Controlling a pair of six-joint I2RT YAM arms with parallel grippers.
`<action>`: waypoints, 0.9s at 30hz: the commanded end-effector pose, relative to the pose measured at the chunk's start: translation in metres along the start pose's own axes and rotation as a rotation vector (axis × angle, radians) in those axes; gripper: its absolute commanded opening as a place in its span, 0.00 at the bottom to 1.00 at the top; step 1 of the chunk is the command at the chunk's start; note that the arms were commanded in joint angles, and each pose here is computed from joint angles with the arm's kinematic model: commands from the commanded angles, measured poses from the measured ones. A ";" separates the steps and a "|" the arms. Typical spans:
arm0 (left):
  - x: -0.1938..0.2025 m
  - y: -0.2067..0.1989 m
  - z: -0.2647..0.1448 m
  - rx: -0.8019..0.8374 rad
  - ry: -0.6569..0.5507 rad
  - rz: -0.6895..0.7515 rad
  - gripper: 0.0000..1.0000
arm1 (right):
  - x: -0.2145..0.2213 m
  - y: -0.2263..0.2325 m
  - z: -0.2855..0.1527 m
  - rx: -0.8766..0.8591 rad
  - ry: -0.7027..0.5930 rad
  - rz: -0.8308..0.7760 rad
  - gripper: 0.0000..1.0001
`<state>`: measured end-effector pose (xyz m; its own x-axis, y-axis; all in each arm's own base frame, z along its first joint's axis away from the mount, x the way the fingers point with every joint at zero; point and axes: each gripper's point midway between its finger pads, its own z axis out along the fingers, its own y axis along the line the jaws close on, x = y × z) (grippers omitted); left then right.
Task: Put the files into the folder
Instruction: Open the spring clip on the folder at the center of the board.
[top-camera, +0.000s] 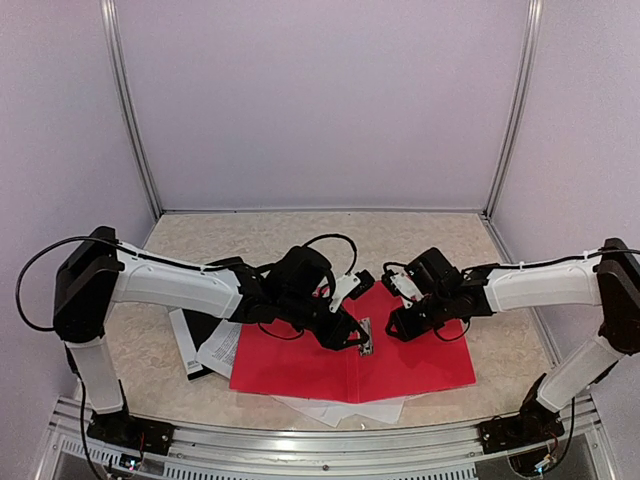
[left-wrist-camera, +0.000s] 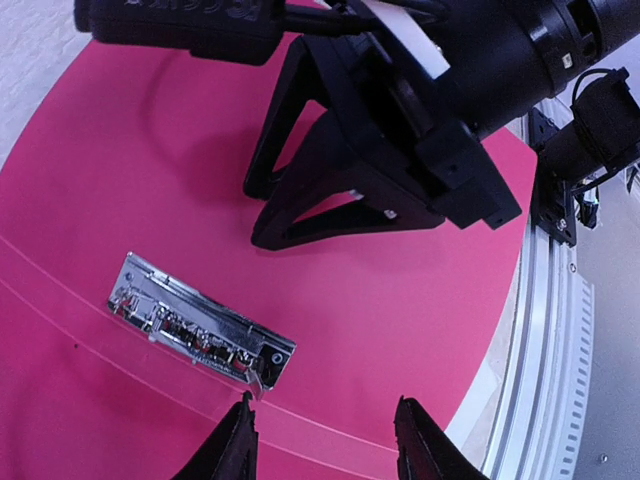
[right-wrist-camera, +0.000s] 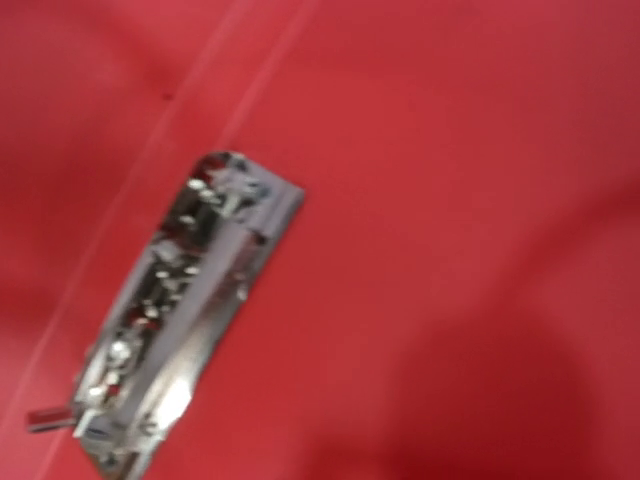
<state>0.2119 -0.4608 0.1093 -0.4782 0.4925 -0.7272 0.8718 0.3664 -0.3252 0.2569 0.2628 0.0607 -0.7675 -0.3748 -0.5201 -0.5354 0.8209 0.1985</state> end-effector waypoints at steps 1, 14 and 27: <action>0.012 -0.001 0.020 0.038 0.098 0.057 0.41 | 0.004 -0.016 0.000 0.019 -0.021 0.059 0.26; 0.028 0.007 0.038 -0.004 0.227 0.125 0.33 | 0.031 -0.035 0.010 -0.014 -0.001 0.106 0.16; 0.036 0.018 0.055 -0.050 0.299 0.162 0.28 | 0.038 -0.035 0.019 -0.022 0.031 0.101 0.11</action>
<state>0.2154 -0.4809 0.0534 -0.3676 0.7223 -0.5859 0.9295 0.3067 -0.2051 0.2553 0.2318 0.0251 -0.8224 -0.2954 -0.4862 -0.4622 0.8452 0.2683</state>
